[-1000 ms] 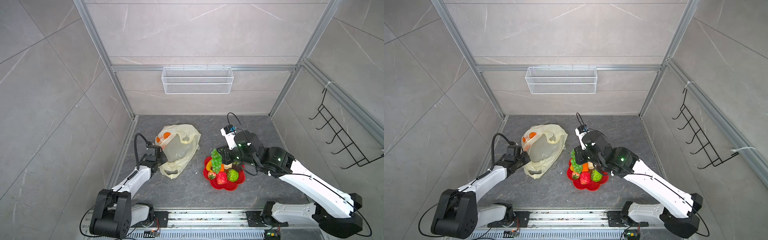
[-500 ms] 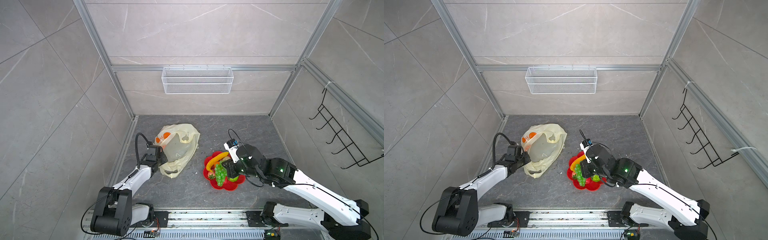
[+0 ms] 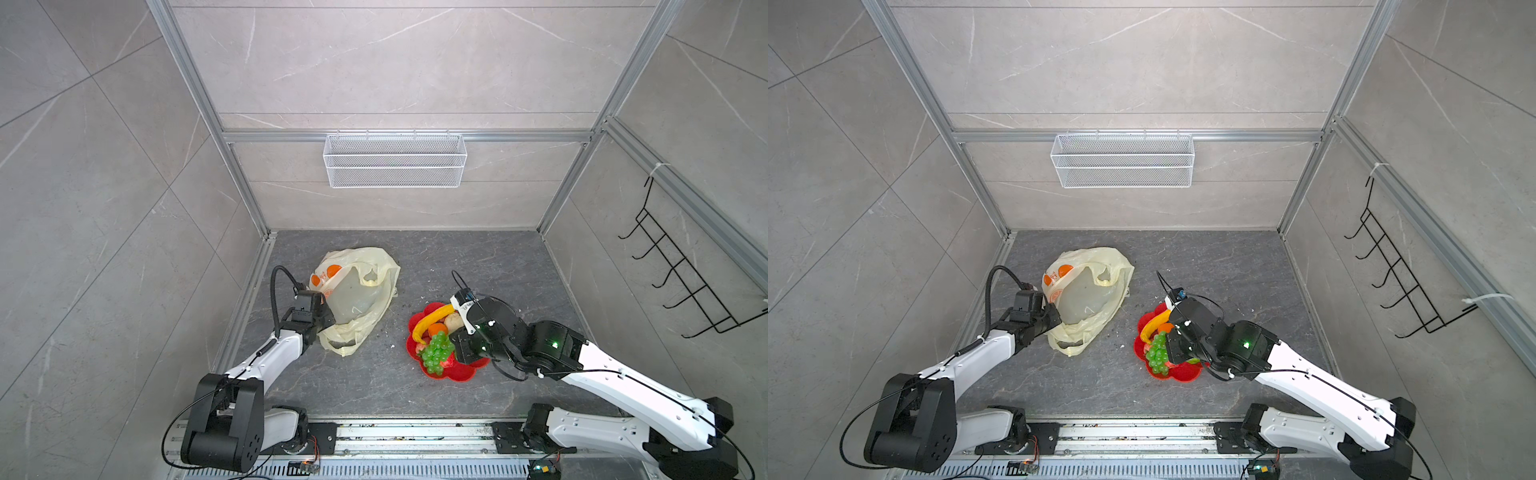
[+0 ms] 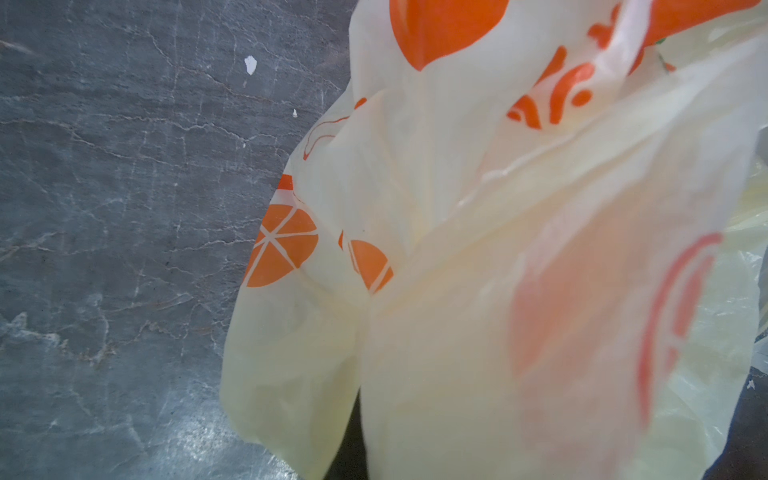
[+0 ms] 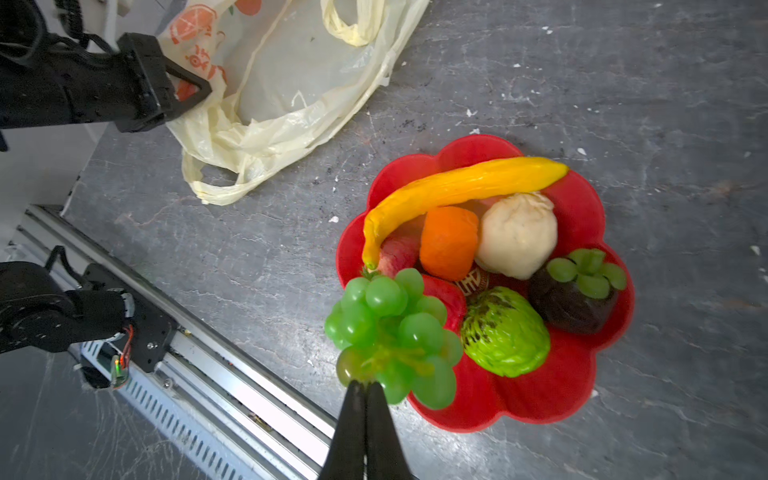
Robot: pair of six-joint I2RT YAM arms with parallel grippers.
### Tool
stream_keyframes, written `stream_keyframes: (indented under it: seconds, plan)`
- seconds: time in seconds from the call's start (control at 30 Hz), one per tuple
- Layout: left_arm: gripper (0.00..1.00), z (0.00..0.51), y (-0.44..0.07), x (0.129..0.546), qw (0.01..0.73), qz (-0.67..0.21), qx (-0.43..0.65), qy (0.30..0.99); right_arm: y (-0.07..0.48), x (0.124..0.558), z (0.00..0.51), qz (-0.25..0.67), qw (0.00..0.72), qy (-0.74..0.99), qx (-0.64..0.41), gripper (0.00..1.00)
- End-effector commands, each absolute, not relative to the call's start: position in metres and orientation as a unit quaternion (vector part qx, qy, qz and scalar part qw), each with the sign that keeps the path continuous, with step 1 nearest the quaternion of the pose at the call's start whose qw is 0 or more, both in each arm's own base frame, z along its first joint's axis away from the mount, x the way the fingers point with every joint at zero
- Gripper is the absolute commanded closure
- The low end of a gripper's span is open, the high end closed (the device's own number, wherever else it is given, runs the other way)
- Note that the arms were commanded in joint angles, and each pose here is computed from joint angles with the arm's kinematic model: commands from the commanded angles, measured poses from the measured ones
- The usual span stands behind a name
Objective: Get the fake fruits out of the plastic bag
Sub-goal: 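Lower the grapes onto the plate edge and open the right gripper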
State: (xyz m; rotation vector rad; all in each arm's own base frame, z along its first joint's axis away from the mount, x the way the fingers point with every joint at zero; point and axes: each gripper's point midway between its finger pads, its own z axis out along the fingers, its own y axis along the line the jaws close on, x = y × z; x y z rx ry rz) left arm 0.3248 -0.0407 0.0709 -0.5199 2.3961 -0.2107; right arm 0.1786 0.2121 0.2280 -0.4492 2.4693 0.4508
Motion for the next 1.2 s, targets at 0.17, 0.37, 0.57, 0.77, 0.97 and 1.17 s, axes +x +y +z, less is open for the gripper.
stream_keyframes:
  seconds: [0.17, 0.37, 0.57, 0.77, 0.97, 1.17]
  plan:
    - [1.0, 0.075, -0.039, 0.332, 0.345, -0.077, -0.193, 0.915, 0.161, 0.164, 0.199, 0.093, 0.266, 0.953, -0.113, 1.0]
    - [1.0, 0.074, -0.04, 0.333, 0.343, -0.077, -0.193, 0.916, 0.15, 0.156, 0.182, 0.081, 0.25, 0.96, -0.097, 1.0]
    - [1.0, 0.073, -0.041, 0.333, 0.342, -0.079, -0.193, 0.916, 0.141, 0.16, 0.165, 0.048, 0.249, 0.964, -0.077, 1.0]
    - [1.0, 0.074, -0.041, 0.333, 0.343, -0.079, -0.191, 0.916, 0.131, 0.167, 0.153, 0.003, 0.253, 0.965, -0.064, 1.0]
    - [1.0, 0.074, -0.042, 0.333, 0.341, -0.082, -0.191, 0.917, 0.14, 0.184, 0.149, -0.013, 0.262, 0.962, -0.072, 1.0]
    - [1.0, 0.075, -0.041, 0.332, 0.343, -0.08, -0.19, 0.916, 0.143, 0.196, 0.14, -0.024, 0.253, 0.965, -0.065, 1.0]
